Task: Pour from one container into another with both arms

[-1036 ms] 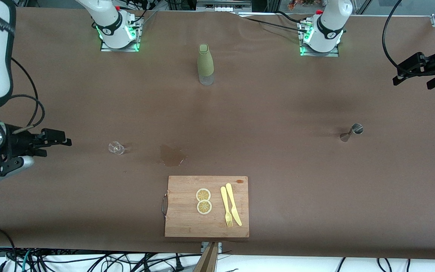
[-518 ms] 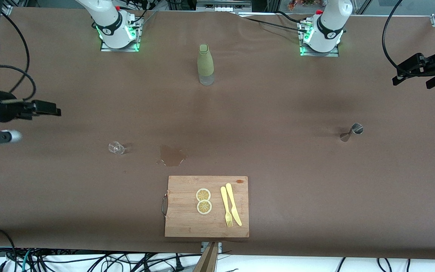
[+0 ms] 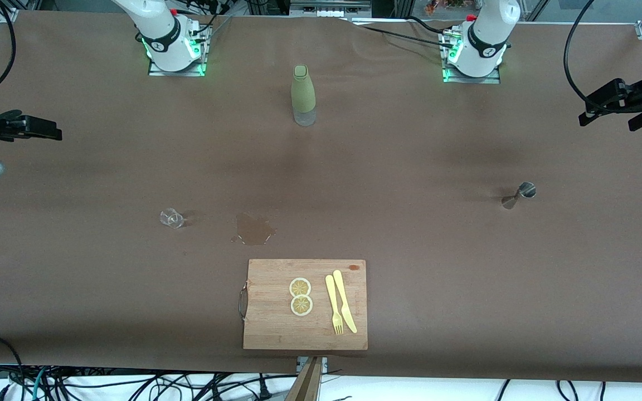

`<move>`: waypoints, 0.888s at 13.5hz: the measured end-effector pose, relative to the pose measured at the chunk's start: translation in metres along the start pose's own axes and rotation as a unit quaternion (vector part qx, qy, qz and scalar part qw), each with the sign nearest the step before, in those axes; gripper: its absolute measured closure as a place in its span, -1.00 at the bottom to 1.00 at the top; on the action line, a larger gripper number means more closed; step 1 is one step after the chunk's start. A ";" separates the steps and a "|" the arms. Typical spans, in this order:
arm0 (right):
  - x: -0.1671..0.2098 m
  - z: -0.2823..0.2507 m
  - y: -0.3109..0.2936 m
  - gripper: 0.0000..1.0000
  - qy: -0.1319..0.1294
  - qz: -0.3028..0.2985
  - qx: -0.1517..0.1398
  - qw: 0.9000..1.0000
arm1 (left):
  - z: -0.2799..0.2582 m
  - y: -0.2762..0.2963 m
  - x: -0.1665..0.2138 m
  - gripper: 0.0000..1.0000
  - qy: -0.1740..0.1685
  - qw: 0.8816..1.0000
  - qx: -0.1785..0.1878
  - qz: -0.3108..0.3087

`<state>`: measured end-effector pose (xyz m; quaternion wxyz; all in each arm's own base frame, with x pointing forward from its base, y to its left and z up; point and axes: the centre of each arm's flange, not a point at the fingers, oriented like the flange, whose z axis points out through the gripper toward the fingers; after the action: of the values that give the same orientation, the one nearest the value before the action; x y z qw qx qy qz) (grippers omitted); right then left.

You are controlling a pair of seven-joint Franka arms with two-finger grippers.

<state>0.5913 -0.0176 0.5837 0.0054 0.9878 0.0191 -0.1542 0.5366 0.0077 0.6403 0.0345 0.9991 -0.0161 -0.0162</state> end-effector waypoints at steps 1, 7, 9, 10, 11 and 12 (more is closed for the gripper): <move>-0.002 0.002 0.001 -1.00 -0.002 0.001 0.000 1.000 | 0.000 0.000 0.000 -1.00 0.000 1.000 0.000 0.000; 0.000 -0.010 0.011 -1.00 0.052 0.009 -0.025 0.998 | 0.000 0.000 0.000 -1.00 0.000 1.000 0.000 0.000; -0.009 -0.027 0.011 -1.00 0.083 0.009 -0.026 0.996 | 0.000 0.000 0.000 -1.00 0.000 1.000 0.000 0.000; -0.014 -0.032 0.011 -1.00 0.090 0.008 -0.026 0.996 | 0.000 0.000 0.000 -1.00 0.000 1.000 0.000 0.000; -0.018 -0.037 0.011 -1.00 0.096 0.008 -0.025 0.995 | 0.000 0.000 0.000 -1.00 0.000 1.000 0.000 0.000; -0.020 -0.039 0.010 -1.00 0.098 0.007 -0.025 0.995 | 0.000 0.000 0.000 -1.00 0.000 1.000 0.000 0.000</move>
<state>0.5842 -0.0279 0.6270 0.0295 0.9979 0.0167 -0.0556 0.5366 0.0077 0.6403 0.0346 0.9991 -0.0158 -0.0162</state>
